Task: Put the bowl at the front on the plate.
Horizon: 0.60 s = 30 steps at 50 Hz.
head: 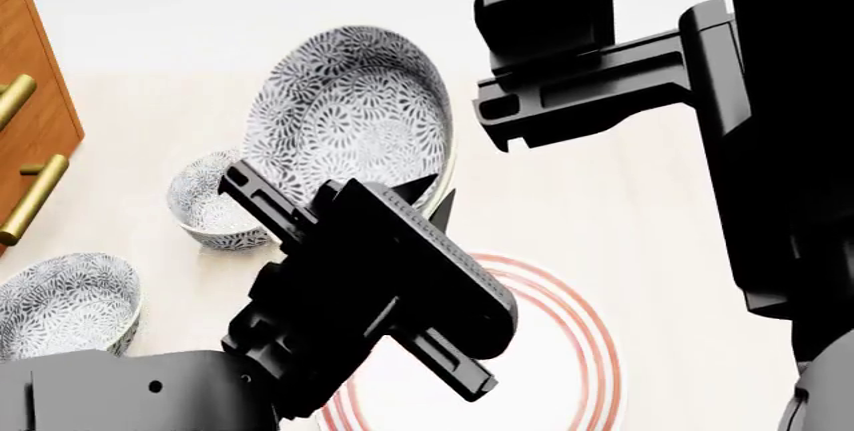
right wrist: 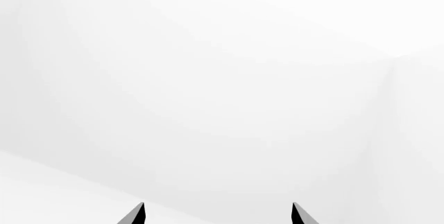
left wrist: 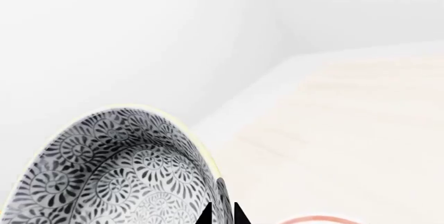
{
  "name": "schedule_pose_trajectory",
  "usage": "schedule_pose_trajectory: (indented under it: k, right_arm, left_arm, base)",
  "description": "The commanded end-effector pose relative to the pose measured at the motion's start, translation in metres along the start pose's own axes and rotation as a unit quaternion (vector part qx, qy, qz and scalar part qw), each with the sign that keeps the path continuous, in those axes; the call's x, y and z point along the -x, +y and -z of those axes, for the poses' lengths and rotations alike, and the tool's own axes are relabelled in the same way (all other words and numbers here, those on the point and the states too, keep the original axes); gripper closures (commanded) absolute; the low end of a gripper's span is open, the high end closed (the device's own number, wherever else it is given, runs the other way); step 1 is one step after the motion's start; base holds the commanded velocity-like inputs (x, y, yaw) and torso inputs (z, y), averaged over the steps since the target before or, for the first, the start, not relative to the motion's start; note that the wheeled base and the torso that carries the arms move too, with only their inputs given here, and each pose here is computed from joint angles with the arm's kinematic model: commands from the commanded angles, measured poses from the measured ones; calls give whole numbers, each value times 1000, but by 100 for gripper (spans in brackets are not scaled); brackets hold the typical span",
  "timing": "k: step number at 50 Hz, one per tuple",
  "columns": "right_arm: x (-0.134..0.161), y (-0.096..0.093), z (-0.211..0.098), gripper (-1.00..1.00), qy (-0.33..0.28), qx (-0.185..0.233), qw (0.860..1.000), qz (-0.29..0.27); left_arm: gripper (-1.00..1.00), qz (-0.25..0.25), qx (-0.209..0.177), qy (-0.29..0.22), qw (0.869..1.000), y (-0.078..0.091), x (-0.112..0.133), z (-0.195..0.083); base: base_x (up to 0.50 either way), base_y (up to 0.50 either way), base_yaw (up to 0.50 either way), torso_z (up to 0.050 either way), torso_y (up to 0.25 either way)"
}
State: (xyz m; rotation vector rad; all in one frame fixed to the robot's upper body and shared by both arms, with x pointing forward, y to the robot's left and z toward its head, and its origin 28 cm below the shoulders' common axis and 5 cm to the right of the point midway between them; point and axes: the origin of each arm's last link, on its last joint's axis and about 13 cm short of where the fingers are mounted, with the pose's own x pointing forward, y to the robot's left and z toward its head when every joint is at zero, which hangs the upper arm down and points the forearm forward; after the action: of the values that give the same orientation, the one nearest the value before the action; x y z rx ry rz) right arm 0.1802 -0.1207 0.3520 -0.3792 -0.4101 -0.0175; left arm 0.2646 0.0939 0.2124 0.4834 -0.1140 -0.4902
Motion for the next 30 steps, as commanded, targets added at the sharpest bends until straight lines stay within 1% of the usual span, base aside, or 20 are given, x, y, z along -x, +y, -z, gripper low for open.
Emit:
schedule_pose_trajectory:
  k: [1, 7, 10, 20, 27, 30]
  right_arm:
    - [2, 0, 0, -100, -4, -2, 1000, 1]
    - [4, -1, -3, -100, -7, 1, 1000, 1]
    - [5, -1, -3, -100, -8, 2, 1000, 2]
    - [5, -1, -5, -100, -8, 6, 1000, -2]
    - [6, -2, -7, -100, -10, 9, 1000, -7]
    - [5, -2, -8, -100, -10, 10, 1000, -7]
  left_arm:
    - [100, -6, -4, 0, 1000, -9, -10, 3]
    - [100, -2, -4, 6, 1000, -16, -13, 5]
    - [100, -3, -10, 12, 1000, -20, -19, 8]
    - [100, 3, -21, 7, 1000, -28, -24, 5]
    - [100, 10, -12, 7, 1000, -32, -28, 2]
    - [100, 13, -15, 4, 1000, -34, -30, 2]
  base:
    - [0, 0, 0, 0, 0]
    - [0, 0, 0, 0, 2]
    - [0, 0, 0, 0, 0]
    - [0, 0, 0, 0, 0]
    - [0, 0, 0, 0, 0]
    - [0, 0, 0, 0, 3]
